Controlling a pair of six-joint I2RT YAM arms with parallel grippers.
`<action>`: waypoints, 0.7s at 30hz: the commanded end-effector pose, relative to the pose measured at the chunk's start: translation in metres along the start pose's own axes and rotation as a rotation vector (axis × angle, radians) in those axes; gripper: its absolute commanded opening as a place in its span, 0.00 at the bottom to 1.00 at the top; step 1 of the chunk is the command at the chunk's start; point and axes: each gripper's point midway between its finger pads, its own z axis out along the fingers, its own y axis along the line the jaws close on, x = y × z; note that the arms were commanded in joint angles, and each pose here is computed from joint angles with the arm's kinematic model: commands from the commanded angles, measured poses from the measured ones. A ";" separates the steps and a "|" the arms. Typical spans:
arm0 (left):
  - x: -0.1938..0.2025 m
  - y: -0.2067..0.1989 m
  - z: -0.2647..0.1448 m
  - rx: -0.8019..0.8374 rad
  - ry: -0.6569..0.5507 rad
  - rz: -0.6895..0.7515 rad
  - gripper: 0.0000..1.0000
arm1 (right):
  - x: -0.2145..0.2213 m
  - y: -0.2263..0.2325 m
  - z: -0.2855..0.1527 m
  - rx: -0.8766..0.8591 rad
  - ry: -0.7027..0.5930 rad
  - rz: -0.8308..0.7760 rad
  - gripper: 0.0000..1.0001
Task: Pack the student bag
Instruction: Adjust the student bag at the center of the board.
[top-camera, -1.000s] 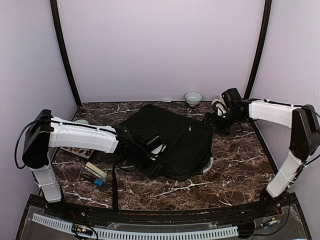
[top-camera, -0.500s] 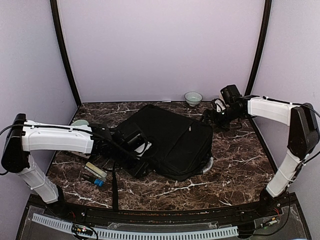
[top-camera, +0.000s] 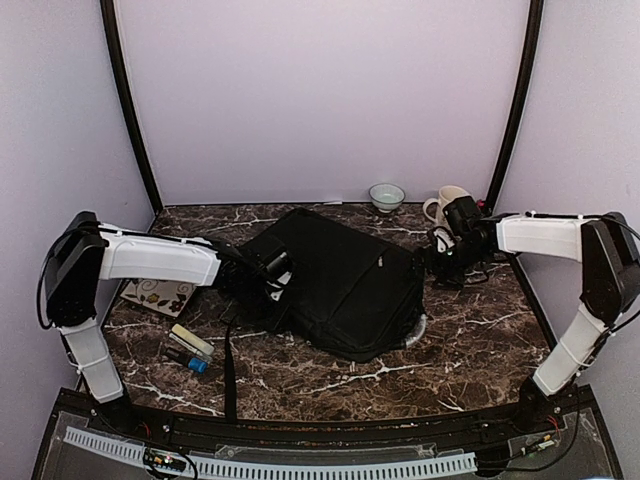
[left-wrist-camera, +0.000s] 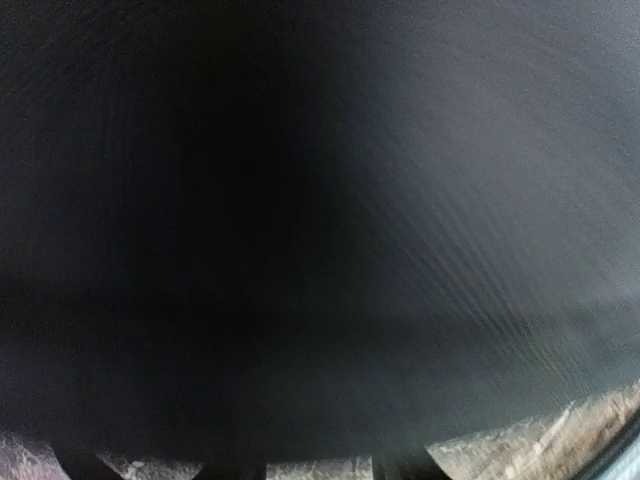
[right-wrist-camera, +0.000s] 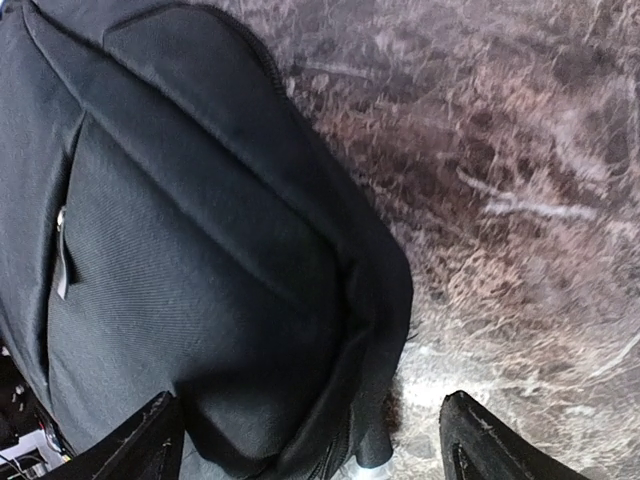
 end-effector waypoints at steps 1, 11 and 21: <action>-0.034 0.004 0.005 0.007 -0.026 -0.012 0.37 | 0.017 0.013 0.004 -0.031 0.026 0.000 0.87; -0.098 0.022 -0.003 0.018 -0.062 -0.048 0.38 | 0.041 0.040 0.012 -0.064 0.064 -0.014 0.84; -0.044 0.004 -0.059 0.228 -0.239 0.059 0.49 | 0.024 0.043 -0.025 0.006 -0.009 -0.111 0.89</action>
